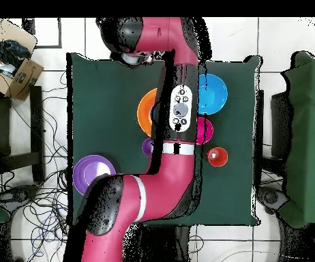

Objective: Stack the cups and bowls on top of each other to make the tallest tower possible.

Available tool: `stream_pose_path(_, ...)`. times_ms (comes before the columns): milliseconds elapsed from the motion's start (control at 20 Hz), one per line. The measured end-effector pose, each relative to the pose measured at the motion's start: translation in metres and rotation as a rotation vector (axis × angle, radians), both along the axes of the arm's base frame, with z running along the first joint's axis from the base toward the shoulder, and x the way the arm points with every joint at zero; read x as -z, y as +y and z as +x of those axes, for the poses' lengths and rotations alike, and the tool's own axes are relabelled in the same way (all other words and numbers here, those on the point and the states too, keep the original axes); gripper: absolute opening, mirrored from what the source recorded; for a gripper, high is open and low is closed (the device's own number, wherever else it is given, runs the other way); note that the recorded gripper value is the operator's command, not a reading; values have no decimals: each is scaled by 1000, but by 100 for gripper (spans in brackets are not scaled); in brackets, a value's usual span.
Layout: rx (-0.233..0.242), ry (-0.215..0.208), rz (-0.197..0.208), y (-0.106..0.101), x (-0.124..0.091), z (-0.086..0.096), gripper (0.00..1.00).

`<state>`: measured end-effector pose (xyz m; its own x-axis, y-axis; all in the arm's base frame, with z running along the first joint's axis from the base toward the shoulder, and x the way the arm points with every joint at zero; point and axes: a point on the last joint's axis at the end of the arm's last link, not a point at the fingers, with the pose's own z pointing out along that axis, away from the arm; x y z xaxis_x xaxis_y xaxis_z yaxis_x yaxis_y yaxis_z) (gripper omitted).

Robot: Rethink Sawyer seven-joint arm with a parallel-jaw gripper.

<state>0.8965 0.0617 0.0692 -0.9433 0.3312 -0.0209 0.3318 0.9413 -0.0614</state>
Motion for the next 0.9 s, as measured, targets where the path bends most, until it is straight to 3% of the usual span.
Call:
stream_pose_path(200, 36, 22, -18, -25, 14, 3, 100)
stream_pose_path(600, 154, 81, -47, -104, 40, 13, 100)
stream_pose_path(900, 149, 139, -24, -128, 38, 20, 100)
